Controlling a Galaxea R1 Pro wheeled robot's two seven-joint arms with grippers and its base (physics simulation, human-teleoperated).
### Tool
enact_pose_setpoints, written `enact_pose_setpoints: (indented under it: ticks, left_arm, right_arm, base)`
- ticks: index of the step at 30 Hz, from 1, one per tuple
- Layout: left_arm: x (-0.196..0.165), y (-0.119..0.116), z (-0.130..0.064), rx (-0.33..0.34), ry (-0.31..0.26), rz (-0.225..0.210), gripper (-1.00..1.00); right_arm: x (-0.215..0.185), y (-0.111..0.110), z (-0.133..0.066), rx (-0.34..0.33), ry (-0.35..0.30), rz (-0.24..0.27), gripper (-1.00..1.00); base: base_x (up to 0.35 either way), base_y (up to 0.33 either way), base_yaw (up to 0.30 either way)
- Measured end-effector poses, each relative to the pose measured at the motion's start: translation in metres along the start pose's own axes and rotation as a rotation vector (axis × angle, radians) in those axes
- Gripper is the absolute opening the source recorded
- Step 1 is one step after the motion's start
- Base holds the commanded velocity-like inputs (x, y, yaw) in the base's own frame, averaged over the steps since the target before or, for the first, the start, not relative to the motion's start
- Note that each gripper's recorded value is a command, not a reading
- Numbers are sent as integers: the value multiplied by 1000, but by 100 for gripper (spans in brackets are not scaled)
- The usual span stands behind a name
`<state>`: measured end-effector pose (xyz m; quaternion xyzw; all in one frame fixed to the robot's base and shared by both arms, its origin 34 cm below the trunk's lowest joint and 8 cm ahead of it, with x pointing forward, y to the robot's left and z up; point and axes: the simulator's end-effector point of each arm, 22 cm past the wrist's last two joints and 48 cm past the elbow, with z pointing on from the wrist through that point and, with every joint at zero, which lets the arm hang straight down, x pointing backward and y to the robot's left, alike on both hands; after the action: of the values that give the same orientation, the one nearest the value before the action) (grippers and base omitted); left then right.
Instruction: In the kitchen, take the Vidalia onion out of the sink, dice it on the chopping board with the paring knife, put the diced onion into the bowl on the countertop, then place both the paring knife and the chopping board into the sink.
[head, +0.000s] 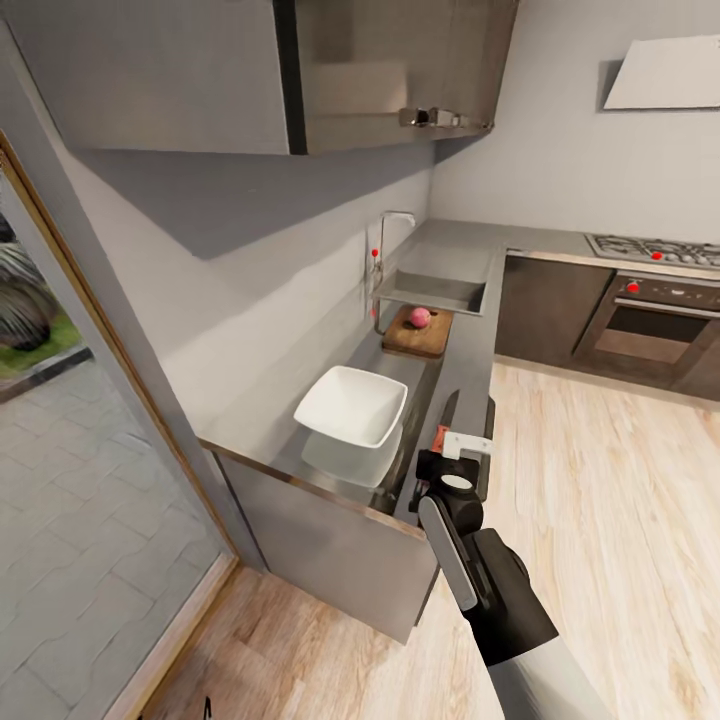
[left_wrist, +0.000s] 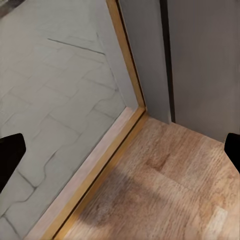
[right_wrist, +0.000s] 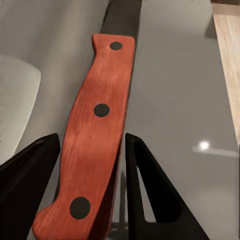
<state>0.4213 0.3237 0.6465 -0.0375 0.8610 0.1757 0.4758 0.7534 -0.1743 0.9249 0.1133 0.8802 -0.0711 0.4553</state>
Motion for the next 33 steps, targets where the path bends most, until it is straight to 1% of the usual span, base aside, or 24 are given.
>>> enact_pose_setpoints:
  ticks: [9,13,20,26,33]
  left_arm:
    - [-5,-1,1,0,-12,-6,100]
    - [-8,-2,1,0,-17,-8,100]
    - [-12,-2,2,-1,-27,-12,100]
    - [-16,-2,3,-2,-35,-15,100]
    - [-20,-5,3,5,-44,-21,100]
  right_arm:
    - [-10,-1,-6,0,-19,5,-100]
    - [-13,-6,-6,7,-29,2,-100]
    - [-20,-8,-10,7,-43,4,-100]
    - [-26,-18,-10,21,-59,-5,-100]
    - [-32,-20,-13,22,-70,-4,-100]
  base:
    - [0,-1,0]
    - [-76,-88,0]
    - [-218,-210,49]
    - [-249,-236,169]
    - [-123,-287,187]
